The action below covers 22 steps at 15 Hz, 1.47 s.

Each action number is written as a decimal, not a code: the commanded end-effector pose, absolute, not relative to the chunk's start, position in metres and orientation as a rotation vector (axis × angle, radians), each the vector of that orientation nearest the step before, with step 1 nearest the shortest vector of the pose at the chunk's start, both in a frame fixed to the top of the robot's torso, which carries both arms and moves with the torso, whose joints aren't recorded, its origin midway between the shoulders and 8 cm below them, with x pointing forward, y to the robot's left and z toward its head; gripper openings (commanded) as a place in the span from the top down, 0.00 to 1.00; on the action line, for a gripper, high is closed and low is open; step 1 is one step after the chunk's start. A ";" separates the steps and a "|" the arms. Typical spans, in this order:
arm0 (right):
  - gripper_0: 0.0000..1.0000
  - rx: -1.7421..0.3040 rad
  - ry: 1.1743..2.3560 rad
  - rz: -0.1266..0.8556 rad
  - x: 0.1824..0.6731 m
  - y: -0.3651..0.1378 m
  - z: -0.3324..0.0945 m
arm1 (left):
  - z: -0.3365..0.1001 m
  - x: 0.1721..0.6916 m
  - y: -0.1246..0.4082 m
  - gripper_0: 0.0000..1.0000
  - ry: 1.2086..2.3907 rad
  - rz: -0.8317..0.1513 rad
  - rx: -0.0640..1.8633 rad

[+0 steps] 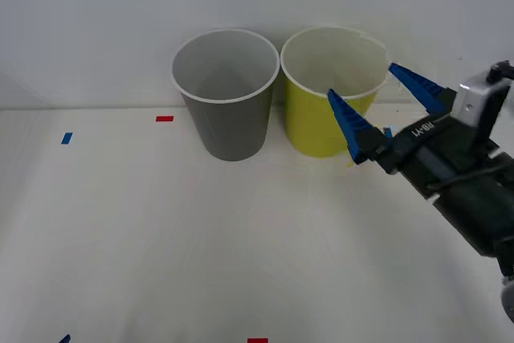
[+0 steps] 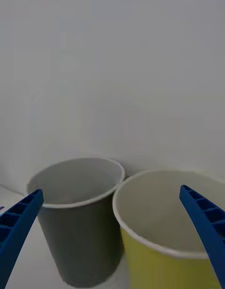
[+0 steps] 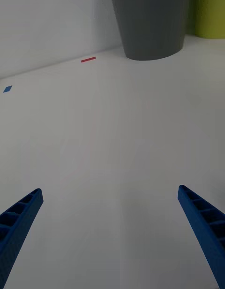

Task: Put cans in the gray bin and PET bottles in the light green bin.

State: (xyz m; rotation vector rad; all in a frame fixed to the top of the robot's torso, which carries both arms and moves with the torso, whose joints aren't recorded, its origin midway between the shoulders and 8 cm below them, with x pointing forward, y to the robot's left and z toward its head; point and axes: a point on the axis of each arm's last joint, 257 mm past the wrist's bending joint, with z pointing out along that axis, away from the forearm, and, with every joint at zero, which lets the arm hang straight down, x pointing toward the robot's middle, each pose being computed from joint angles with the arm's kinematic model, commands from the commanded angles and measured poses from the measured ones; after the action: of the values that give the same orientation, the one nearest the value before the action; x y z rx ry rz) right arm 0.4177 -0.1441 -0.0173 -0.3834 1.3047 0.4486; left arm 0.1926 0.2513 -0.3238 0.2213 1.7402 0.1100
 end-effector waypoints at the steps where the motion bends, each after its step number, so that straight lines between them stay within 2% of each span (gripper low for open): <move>1: 0.00 -0.211 1.335 0.387 0.391 -0.196 -0.044 | -0.324 0.193 0.251 0.00 1.740 0.110 0.221; 4: 0.00 -0.025 1.390 0.350 0.381 -0.217 -0.079 | -0.324 0.193 0.251 0.00 1.740 0.110 0.221; 6: 0.00 0.012 1.420 0.257 0.372 -0.219 -0.100 | -0.324 0.193 0.251 0.00 1.740 0.110 0.221; 8: 0.00 0.066 1.454 0.241 0.368 -0.221 -0.114 | -0.324 0.193 0.251 0.00 1.740 0.110 0.221; 11: 0.00 -0.016 1.454 0.092 0.372 -0.238 -0.144 | -0.324 0.193 0.251 0.00 1.740 0.110 0.221; 16: 0.00 -0.032 1.447 0.099 0.359 -0.261 -0.212 | -0.324 0.193 0.251 0.00 1.740 0.110 0.221; 18: 0.00 -0.015 1.476 0.159 0.347 -0.267 -0.233 | -0.324 0.193 0.251 0.00 1.740 0.110 0.221; 22: 0.00 -0.050 1.574 0.121 0.298 -0.283 -0.265 | -0.324 0.193 0.251 0.00 1.740 0.110 0.221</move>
State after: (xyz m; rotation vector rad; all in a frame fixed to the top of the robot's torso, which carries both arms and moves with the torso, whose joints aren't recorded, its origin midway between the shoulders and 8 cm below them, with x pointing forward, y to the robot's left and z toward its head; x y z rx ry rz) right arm 0.3106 -0.2790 -0.2575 -0.0428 1.5496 0.1336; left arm 0.1926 0.2513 -0.3238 0.2212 1.7401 0.1100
